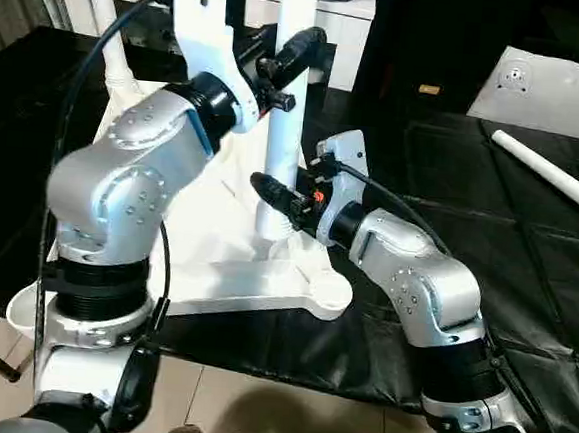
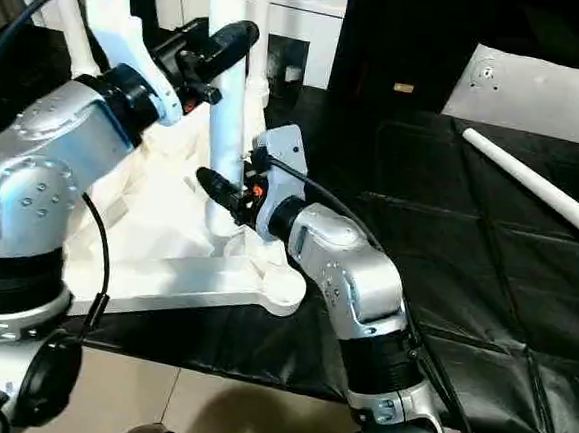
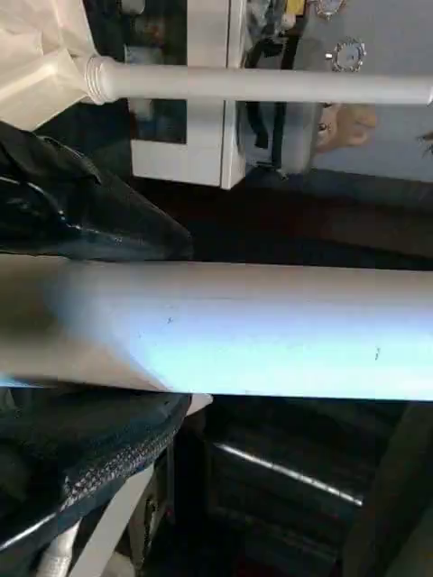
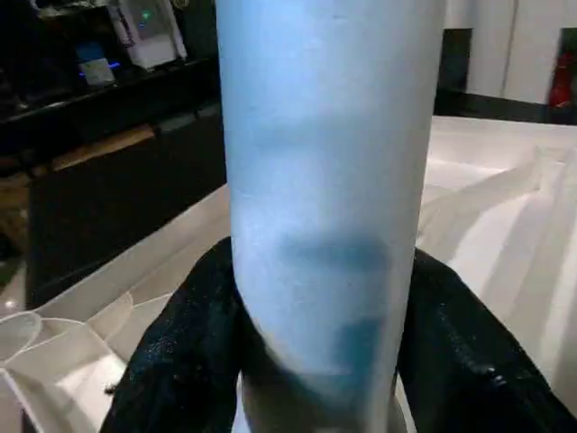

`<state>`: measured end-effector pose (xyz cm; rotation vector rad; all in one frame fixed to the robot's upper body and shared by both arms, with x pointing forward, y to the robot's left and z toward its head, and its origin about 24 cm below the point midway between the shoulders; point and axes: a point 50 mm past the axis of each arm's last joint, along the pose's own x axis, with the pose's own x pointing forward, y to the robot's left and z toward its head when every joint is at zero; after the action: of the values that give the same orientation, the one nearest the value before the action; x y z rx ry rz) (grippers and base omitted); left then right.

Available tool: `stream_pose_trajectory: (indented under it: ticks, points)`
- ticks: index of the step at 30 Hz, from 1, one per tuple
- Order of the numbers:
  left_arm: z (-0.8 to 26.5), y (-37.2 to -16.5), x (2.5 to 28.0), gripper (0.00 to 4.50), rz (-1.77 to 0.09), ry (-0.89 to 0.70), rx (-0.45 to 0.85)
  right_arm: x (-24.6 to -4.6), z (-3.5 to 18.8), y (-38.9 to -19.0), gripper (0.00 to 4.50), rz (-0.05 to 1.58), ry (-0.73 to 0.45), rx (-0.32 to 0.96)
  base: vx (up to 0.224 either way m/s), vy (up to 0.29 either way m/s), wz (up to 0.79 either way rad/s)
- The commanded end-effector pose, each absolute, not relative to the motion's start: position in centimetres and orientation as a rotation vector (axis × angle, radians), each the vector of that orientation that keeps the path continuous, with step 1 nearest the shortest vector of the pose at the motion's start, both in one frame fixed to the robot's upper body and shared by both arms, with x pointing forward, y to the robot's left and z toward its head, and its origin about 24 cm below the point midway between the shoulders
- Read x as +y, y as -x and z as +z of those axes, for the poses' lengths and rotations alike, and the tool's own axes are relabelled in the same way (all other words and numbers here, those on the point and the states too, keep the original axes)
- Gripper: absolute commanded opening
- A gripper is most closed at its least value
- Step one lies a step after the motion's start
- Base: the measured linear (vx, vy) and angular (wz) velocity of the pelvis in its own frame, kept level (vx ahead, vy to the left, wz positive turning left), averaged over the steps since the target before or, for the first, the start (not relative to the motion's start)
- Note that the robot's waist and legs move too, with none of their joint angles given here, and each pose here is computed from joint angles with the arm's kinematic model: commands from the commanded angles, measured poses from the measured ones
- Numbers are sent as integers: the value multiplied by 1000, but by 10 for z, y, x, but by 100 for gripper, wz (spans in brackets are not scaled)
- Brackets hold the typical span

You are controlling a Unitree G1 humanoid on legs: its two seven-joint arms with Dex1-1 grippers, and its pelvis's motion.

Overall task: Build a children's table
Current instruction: Pick table leg

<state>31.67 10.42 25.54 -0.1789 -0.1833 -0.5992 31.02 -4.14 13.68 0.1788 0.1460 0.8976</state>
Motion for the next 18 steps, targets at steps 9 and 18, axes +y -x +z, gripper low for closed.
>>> stream_pose_trajectory:
  ticks: [9, 18]
  points:
    - [250, -304, 110, 242, -855, 303, -128, -55, 153, -304, 191, 1036, -253, 76, 0, 0, 0]
    - [241, -301, 115, 242, -1066, 409, -57, -76, 155, -294, 191, 1232, -300, 64, 0, 0, 0]
